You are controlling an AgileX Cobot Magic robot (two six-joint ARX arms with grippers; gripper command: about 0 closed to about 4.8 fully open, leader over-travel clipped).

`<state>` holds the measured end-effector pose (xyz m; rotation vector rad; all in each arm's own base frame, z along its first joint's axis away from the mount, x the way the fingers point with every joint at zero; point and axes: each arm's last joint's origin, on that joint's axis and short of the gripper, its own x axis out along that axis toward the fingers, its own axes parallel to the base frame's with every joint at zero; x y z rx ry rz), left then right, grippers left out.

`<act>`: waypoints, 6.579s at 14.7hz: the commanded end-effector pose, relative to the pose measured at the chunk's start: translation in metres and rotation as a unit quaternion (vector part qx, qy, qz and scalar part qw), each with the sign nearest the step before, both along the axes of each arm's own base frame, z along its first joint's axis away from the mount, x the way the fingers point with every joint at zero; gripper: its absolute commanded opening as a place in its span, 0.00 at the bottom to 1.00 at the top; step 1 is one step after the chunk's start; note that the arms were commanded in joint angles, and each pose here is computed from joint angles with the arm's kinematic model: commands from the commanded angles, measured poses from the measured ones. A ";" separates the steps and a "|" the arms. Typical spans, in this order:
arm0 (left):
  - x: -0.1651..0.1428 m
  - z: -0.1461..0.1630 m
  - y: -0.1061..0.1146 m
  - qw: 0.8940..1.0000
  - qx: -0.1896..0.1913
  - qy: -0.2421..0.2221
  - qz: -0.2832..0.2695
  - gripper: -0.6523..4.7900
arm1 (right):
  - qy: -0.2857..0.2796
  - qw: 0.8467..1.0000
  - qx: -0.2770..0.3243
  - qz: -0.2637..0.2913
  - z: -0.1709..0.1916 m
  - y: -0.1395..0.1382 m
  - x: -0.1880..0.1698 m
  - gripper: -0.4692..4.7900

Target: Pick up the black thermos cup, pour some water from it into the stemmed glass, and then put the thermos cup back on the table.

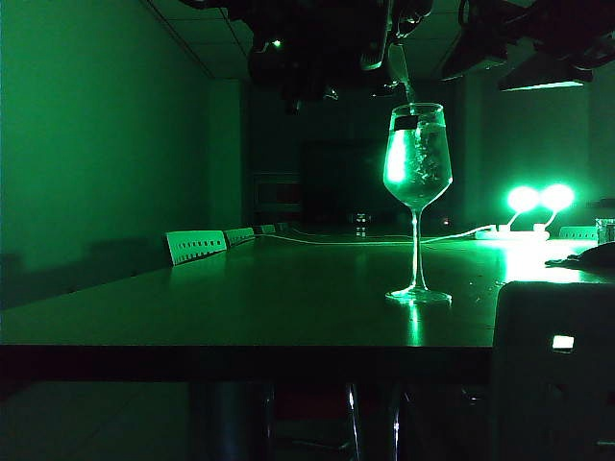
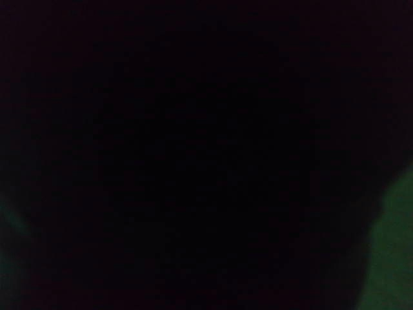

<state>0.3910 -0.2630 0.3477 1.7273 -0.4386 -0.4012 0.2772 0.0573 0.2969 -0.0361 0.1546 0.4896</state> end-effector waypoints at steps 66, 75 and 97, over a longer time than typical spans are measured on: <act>-0.002 0.021 0.005 0.995 -0.102 -0.017 -0.015 0.23 | 0.002 1.000 0.009 0.000 0.002 0.000 0.000 1.00; -0.005 0.018 0.000 0.846 -0.478 0.234 -0.028 0.23 | -0.001 1.000 0.010 0.000 0.003 0.000 0.000 1.00; -0.021 0.048 0.061 0.660 -0.634 0.393 0.084 0.23 | -0.042 0.999 0.016 -0.003 0.015 -0.001 -0.005 1.00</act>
